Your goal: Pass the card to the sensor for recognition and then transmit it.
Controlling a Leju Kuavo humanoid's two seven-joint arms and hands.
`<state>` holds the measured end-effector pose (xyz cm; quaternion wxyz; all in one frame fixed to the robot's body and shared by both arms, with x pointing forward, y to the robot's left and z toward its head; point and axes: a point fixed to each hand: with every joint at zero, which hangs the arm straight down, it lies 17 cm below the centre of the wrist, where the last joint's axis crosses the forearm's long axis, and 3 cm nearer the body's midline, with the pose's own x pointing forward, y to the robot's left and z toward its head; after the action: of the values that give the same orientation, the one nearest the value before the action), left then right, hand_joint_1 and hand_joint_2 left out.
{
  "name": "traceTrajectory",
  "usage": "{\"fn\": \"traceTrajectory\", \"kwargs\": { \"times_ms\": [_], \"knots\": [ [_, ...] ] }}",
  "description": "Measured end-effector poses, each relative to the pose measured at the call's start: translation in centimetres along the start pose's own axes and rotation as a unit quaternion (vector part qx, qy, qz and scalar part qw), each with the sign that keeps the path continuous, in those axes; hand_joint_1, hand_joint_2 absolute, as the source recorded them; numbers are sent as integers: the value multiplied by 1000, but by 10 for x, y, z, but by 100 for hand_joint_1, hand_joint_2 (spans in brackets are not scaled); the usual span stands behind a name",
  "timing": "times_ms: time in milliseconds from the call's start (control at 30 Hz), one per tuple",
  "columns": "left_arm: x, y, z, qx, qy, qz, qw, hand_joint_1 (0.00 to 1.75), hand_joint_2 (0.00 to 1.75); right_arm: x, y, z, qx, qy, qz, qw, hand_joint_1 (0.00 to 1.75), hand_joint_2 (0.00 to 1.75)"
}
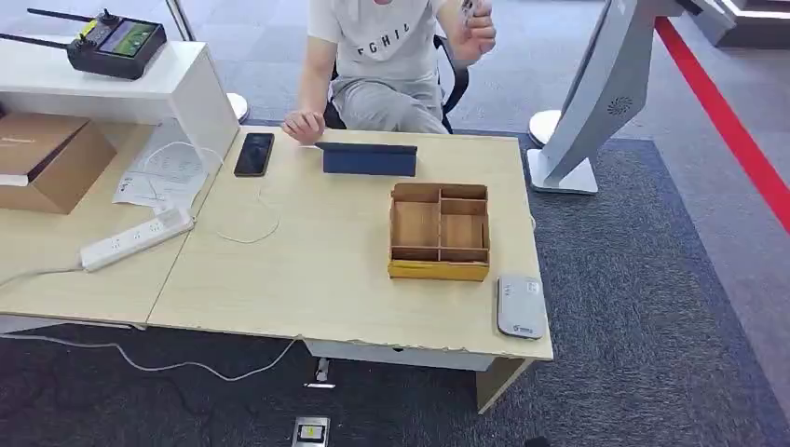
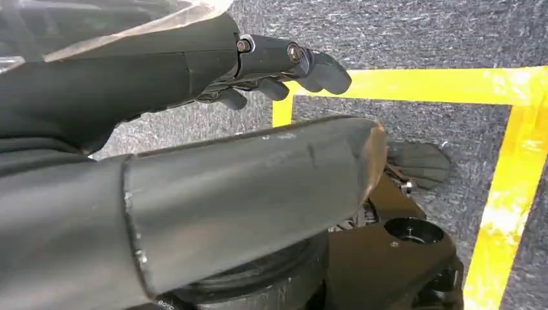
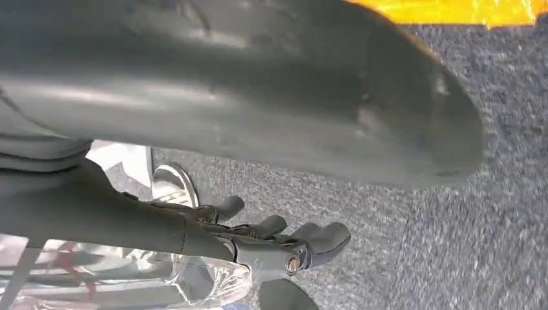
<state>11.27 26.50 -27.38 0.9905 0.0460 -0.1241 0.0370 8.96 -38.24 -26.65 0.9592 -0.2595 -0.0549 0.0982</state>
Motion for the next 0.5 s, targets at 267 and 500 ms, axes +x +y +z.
{"fn": "traceTrajectory", "kwargs": {
  "times_ms": [267,500],
  "knots": [
    [1,0,0,0,-2,4,1000,0,0,0,-46,-14,-52,-16,-19,998,0,0],
    [0,3,0,-3,0,11,1000,0,0,16,-178,-38,-164,-69,-64,982,0,0]
  ]
}}
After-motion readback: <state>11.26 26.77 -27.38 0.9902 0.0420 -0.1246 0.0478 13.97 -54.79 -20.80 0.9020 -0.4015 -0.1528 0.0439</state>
